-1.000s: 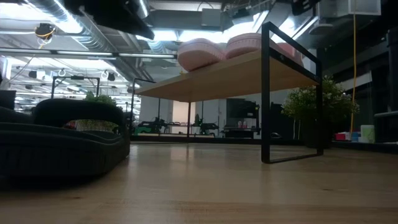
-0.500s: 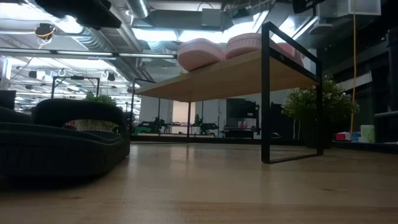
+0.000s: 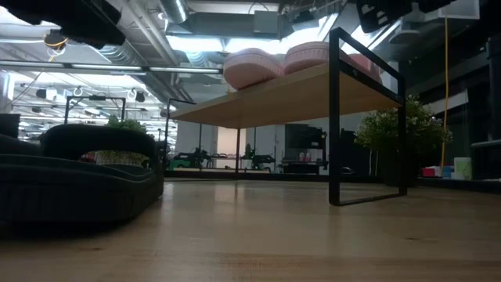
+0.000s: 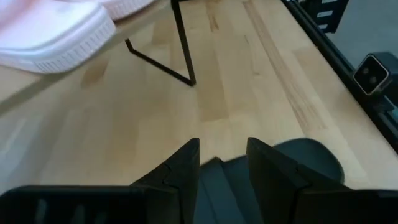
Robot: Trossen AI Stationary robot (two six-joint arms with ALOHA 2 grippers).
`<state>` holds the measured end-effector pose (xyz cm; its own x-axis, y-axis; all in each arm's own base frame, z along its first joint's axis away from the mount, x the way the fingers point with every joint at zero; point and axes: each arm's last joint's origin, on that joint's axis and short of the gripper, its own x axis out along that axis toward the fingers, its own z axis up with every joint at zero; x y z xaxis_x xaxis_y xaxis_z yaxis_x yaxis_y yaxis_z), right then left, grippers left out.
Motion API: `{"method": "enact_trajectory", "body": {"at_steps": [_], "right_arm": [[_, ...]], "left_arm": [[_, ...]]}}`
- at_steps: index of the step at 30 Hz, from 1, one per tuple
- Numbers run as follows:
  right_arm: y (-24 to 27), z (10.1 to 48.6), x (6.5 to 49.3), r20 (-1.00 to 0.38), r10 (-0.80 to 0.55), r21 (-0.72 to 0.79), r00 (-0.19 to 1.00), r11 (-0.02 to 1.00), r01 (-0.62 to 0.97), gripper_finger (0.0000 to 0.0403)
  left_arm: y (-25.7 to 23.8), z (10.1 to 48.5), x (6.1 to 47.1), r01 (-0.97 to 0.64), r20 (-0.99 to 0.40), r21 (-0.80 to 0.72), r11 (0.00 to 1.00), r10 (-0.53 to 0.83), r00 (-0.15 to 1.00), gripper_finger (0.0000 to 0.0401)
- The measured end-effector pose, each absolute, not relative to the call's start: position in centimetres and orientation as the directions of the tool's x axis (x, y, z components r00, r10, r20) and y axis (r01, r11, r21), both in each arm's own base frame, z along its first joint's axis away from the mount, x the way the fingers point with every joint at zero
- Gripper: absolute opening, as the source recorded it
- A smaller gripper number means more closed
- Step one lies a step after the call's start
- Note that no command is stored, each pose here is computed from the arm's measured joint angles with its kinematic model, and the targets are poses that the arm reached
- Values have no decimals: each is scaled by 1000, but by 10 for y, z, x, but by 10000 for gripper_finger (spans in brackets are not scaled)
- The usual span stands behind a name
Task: Pick and place slides into the shelf
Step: Put the right black slipper on the shelf
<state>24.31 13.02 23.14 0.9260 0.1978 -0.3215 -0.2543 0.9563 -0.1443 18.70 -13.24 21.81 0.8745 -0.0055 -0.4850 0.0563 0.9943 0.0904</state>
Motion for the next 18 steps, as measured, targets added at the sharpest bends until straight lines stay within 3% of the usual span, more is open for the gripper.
{"method": "enact_trajectory", "body": {"at_steps": [13,18], "right_arm": [[132,235,243,-289,210,-112,934,961,-251,6],[132,234,243,-297,209,-92,932,965,-246,18]], "left_arm": [[-148,217,179,66,-461,34,997,-43,886,123],[-150,210,182,-2,-470,13,1000,8,882,123]]}}
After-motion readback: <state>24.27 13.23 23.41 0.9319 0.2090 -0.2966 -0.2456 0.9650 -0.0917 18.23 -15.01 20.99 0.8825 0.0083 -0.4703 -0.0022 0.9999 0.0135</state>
